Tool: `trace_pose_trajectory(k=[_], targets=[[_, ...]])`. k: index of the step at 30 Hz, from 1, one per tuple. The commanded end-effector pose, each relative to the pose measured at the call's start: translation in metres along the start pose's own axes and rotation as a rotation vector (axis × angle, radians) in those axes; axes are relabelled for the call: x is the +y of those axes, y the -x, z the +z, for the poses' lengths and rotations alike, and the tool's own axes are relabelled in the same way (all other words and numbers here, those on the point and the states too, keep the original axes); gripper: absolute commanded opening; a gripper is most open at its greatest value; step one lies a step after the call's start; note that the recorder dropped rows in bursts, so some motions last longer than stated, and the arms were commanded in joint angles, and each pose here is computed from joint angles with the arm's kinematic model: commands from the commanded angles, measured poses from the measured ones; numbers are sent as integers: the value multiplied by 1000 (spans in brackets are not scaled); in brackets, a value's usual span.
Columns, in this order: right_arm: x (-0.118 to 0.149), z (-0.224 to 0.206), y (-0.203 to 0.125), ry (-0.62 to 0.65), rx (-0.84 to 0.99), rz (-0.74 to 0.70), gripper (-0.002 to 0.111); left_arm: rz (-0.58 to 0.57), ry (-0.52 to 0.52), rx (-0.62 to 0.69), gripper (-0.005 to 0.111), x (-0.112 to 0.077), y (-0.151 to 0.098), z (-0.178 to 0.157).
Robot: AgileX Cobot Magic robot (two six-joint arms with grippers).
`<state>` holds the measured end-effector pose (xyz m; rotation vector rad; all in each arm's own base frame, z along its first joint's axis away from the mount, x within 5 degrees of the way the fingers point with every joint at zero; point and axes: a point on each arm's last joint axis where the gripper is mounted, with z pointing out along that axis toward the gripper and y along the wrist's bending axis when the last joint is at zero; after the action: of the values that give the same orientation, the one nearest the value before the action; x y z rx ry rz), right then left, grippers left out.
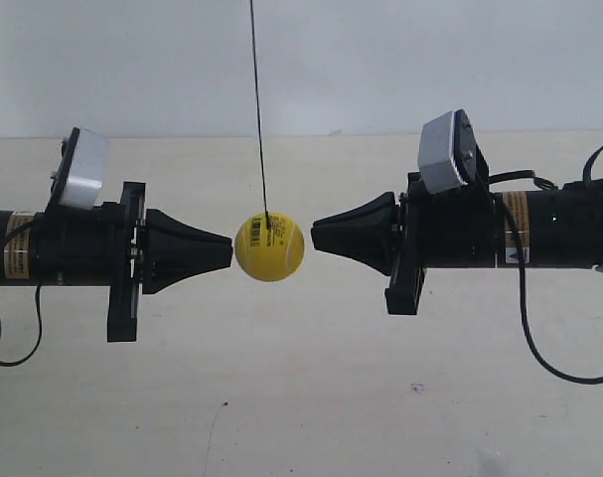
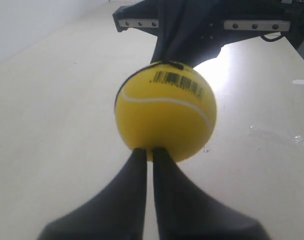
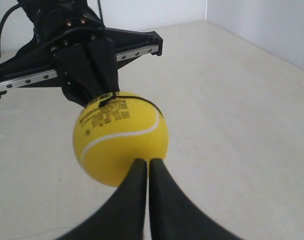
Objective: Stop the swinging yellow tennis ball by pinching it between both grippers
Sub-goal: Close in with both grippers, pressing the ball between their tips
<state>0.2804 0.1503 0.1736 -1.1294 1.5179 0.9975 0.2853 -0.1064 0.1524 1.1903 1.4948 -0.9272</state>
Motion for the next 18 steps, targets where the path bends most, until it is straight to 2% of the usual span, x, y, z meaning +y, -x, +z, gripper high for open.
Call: trace_pose_trajectory(k=[1, 9, 18], targets=[[0, 1, 1, 9, -5, -4, 0, 3, -14, -6, 5, -1, 1, 1], [7, 8, 2, 34, 4, -14, 0, 3, -14, -6, 5, -1, 1, 1], [6, 14, -2, -15, 52, -36, 0, 7, -13, -7, 5, 0, 2, 1]])
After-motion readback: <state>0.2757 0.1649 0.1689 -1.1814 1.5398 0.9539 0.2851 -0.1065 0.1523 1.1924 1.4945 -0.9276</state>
